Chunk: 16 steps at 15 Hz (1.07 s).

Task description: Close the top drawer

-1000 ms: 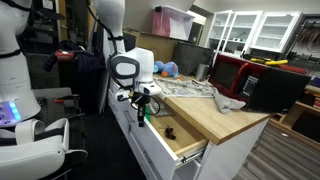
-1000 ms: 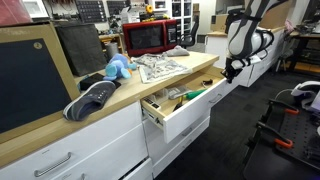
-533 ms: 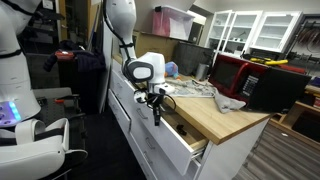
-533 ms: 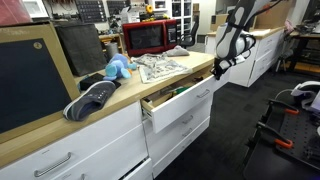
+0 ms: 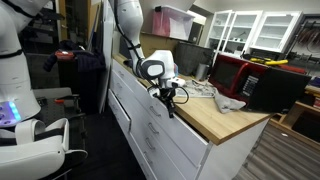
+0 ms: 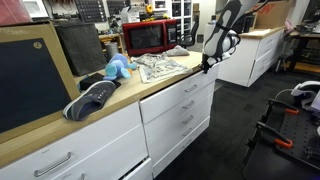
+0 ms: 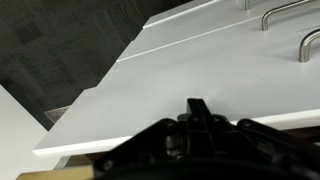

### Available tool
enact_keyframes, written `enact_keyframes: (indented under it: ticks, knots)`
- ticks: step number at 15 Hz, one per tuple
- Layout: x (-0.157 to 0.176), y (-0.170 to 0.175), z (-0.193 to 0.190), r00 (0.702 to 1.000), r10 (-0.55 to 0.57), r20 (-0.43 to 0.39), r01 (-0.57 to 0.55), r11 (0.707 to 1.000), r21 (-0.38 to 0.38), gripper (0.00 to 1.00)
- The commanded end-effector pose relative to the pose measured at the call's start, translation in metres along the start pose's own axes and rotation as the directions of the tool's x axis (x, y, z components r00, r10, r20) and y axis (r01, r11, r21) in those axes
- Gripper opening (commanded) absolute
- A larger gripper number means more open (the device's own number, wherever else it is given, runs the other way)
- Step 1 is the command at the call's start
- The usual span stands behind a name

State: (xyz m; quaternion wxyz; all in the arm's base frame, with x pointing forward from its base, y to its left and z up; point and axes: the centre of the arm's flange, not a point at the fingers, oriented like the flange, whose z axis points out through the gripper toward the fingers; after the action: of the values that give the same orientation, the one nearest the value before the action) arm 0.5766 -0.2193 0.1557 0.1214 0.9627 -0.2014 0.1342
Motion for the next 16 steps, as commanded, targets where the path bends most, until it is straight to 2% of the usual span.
enact_keyframes:
  ticks: [1,5,7,9,13,16]
  knots:
    - [0.0,0.008,-0.035,1.0,-0.01,0.023,0.009,0.999,0.032,0.0]
    - [-0.038,0.023,-0.077,0.991,-0.027,0.133,0.018,0.997,0.072,0.0]
    - [-0.062,0.027,-0.106,0.971,-0.012,0.24,-0.008,0.997,0.083,0.0]
    - [-0.079,0.028,-0.134,0.952,0.001,0.305,-0.029,0.996,0.087,0.0]
    - [-0.094,0.024,-0.205,0.926,-0.002,0.377,-0.043,0.993,0.109,0.0]
    - [-0.091,0.006,-0.251,0.906,-0.011,0.423,-0.046,0.991,0.126,0.0]
